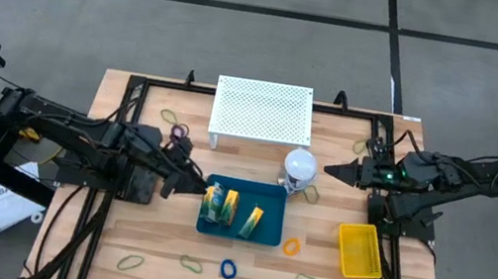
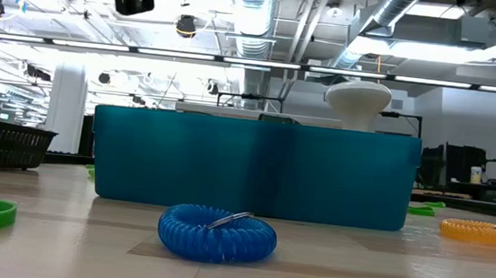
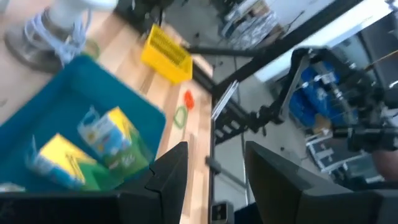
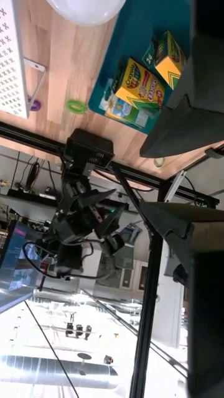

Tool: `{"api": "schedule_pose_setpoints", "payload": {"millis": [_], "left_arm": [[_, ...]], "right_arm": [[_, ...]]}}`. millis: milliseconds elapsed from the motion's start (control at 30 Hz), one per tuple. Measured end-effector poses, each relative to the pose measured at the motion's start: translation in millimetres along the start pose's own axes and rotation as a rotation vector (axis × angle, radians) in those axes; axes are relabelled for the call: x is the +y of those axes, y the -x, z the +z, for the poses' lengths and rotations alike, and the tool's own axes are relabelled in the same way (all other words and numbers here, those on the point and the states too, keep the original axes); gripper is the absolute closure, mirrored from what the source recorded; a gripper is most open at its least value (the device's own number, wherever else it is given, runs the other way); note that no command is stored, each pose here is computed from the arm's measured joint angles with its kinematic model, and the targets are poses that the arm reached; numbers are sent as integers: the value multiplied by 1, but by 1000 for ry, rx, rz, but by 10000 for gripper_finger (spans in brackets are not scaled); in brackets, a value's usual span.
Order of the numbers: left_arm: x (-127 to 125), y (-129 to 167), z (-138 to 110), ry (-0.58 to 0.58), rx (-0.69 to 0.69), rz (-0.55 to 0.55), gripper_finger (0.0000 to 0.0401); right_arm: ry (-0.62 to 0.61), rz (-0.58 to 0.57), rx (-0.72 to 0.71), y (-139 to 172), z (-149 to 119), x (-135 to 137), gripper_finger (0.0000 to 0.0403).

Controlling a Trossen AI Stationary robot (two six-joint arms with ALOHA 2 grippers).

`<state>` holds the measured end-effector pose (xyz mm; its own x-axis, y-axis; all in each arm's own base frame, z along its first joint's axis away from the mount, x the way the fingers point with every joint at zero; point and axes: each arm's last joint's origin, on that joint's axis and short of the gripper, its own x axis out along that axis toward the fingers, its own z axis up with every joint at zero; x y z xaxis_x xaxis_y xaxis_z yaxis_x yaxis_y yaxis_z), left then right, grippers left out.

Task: Pick & Place Office Desk Supplies
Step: Put the green rubber band into the yellow bin

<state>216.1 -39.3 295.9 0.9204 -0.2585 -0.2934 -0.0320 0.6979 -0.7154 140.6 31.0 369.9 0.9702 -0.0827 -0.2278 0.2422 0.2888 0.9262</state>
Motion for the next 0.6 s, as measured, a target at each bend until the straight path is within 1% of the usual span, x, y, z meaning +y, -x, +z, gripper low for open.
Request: {"api": "schedule_pose_setpoints", "payload": {"millis": [100, 233, 367, 433, 533, 600], "left_arm": [[-1, 0, -6, 3, 41, 15, 246], [-1, 0, -10, 6, 41, 50, 246], [2, -1, -13, 51, 74, 79, 246], [4, -6, -14, 81, 96, 77, 246], [4, -15, -22, 92, 163, 69, 246], [6, -23, -30, 77, 219, 88, 246]], "right_arm": [[1, 1, 4, 0, 0, 0, 280], [3, 1, 4, 0, 0, 0, 280], [3, 2, 7, 0, 0, 0, 280], [8, 2, 8, 0, 0, 0, 280], [8, 2, 8, 0, 0, 0, 280], [7, 2, 8, 0, 0, 0, 280]]}}
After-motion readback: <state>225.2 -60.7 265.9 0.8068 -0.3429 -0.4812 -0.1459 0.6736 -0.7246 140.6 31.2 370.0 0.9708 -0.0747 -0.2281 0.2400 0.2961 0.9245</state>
